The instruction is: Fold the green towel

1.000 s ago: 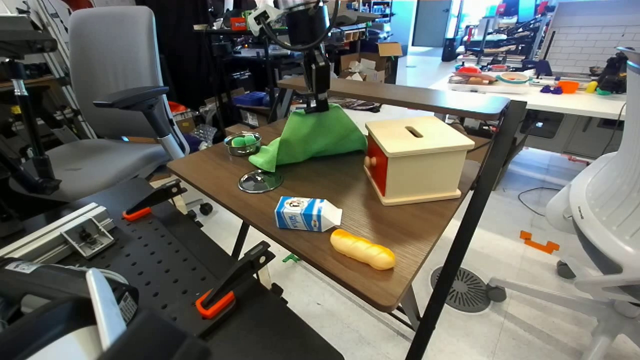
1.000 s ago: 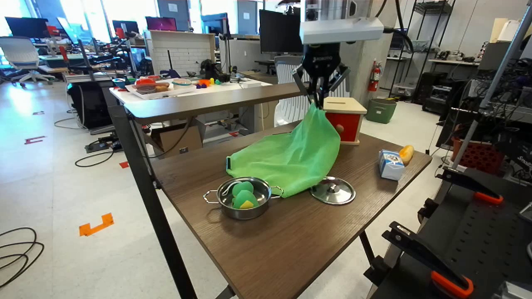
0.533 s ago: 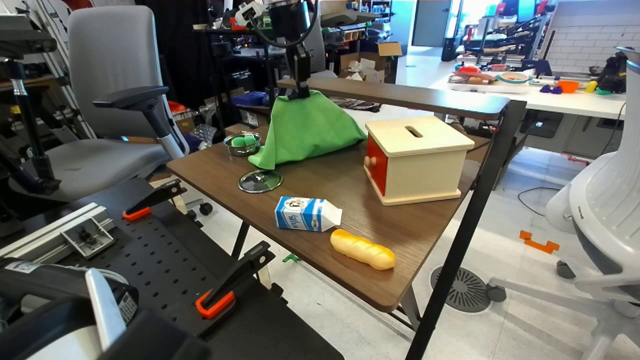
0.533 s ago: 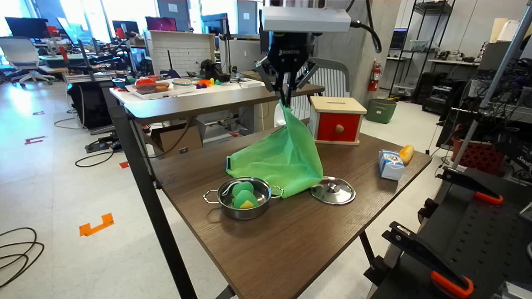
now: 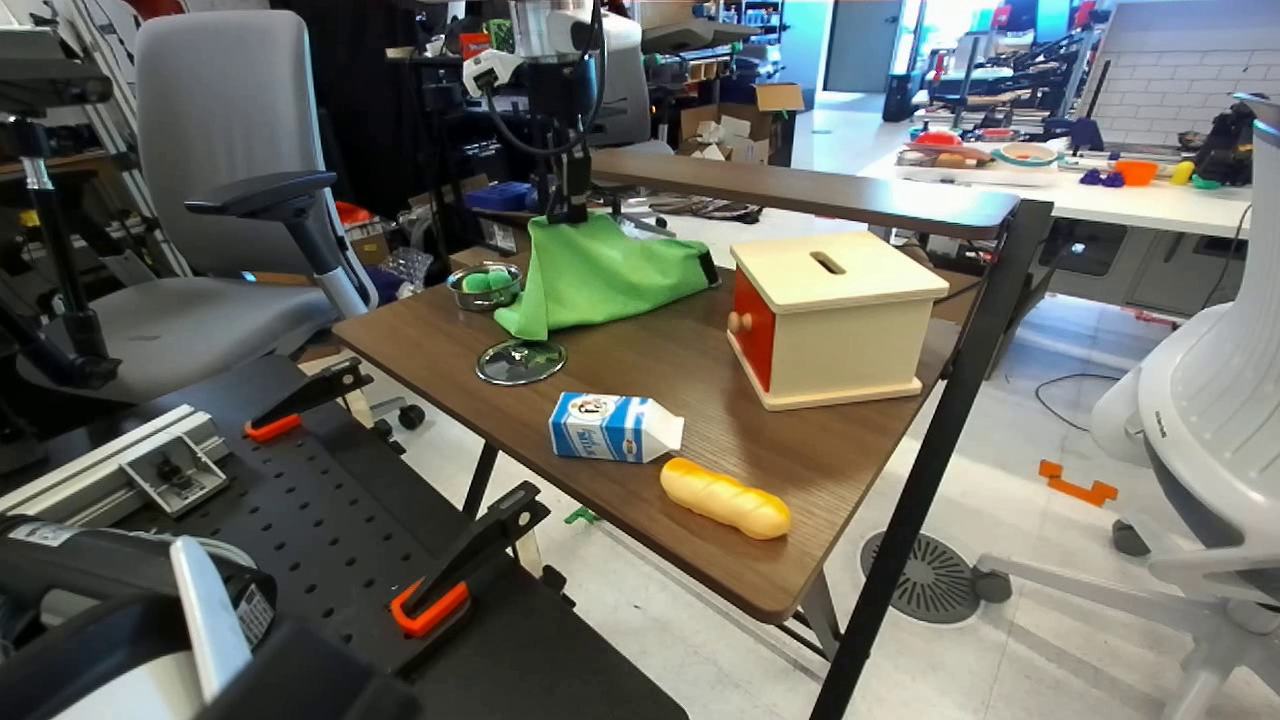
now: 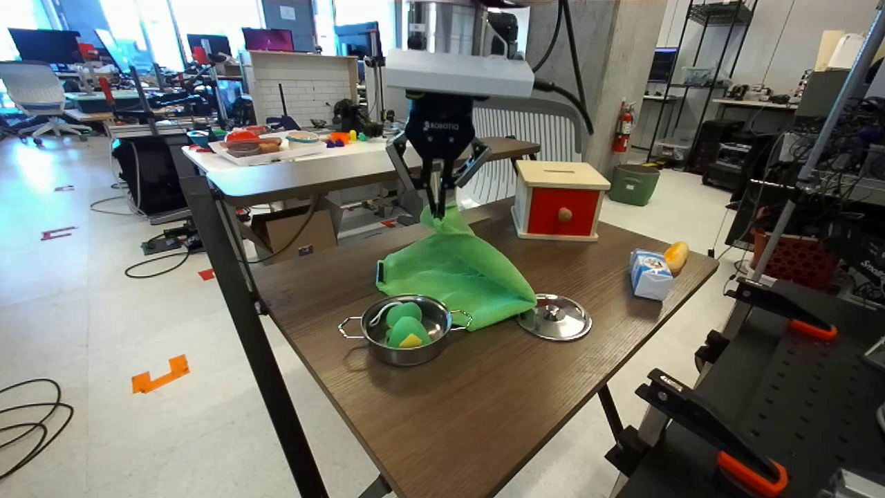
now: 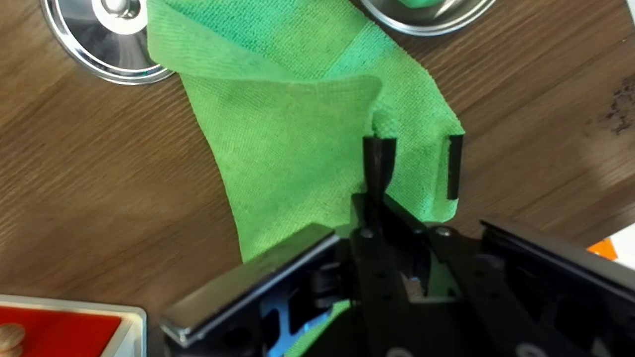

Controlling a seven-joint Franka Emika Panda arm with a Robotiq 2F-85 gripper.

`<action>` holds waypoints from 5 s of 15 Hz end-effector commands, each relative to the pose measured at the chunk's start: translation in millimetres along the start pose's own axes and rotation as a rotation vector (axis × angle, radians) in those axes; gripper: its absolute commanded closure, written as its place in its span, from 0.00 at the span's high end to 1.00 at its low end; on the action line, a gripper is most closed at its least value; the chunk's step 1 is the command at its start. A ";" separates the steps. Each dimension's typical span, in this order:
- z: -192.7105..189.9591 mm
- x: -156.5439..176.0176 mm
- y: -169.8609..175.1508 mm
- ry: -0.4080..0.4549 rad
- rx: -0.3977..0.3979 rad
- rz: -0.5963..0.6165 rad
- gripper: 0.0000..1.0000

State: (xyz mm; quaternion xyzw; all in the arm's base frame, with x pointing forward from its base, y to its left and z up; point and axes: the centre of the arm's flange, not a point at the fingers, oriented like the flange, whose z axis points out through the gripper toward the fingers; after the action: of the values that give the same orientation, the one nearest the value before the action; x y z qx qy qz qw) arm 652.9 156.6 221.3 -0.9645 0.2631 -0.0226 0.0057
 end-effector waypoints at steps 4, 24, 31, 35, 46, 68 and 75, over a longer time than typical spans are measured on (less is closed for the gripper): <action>44.6 -2.0 -1.6 -0.061 -0.034 0.006 0.02; 34.5 9.3 -11.0 -0.034 -0.075 -0.024 1.00; 28.7 3.6 -56.9 -0.001 -0.052 -0.068 1.00; 42.7 -9.3 -80.1 0.005 -0.056 -0.095 1.00; 106.9 -13.9 -95.2 -0.020 -0.135 -0.120 1.00; 57.5 6.5 -90.9 0.081 -0.200 -0.185 0.00; 32.6 1.3 -76.1 0.093 -0.207 -0.201 0.00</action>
State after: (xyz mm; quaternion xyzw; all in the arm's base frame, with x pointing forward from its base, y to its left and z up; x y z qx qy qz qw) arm 709.6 230.5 166.5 -0.9794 0.1728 -0.0447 -0.0940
